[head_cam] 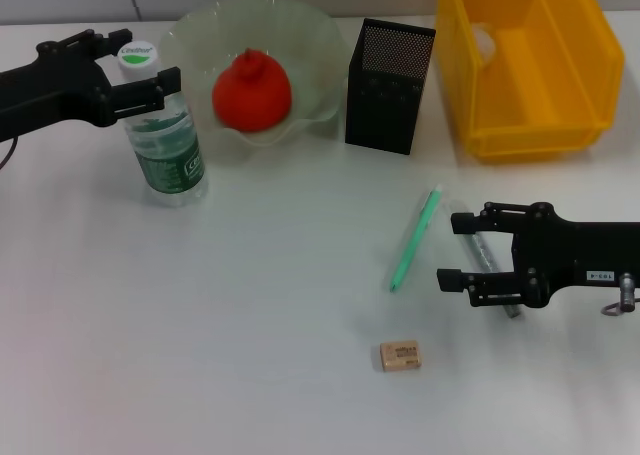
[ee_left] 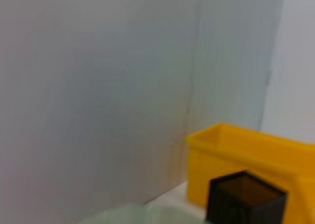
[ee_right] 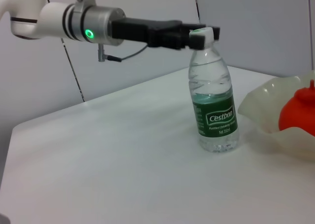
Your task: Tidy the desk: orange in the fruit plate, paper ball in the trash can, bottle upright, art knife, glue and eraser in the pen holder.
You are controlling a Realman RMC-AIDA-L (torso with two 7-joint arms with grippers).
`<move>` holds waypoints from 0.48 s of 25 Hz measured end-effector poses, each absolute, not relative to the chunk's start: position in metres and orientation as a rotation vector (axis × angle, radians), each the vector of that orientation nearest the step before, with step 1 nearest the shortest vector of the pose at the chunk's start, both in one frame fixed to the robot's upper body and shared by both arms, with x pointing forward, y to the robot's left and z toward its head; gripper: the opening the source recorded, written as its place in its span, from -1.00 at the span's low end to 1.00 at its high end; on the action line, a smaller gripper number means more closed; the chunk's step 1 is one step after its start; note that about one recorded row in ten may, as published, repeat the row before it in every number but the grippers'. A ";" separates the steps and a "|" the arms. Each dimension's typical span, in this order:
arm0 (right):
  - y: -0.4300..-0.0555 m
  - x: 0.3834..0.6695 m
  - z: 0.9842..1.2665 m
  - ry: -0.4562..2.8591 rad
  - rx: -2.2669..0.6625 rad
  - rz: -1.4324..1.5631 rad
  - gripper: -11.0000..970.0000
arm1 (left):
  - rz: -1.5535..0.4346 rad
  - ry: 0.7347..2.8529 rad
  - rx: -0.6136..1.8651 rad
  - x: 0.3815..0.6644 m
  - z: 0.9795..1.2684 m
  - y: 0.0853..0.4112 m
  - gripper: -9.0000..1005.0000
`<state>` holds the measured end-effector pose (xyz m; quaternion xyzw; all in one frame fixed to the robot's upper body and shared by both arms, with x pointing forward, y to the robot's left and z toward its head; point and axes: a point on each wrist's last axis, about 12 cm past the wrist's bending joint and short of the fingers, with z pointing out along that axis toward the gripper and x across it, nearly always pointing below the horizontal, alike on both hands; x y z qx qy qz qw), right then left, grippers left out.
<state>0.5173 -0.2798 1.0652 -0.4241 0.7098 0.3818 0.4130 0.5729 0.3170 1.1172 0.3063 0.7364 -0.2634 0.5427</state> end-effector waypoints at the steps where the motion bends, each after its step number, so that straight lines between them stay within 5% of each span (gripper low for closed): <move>1: -0.280 0.517 1.065 1.785 -1.066 0.960 0.59 | -0.664 1.683 0.754 0.568 1.125 0.316 0.42; 5: -0.280 0.517 1.065 1.785 -1.063 0.961 0.59 | -0.747 1.569 0.735 0.561 1.145 0.322 0.70; 8: -0.281 0.519 1.067 1.780 -1.050 0.960 0.59 | -0.934 1.429 0.714 0.543 1.175 0.334 0.70; 12: -0.282 0.522 1.073 1.760 -0.987 0.972 0.59 | -1.119 1.391 0.787 0.527 1.181 0.329 0.69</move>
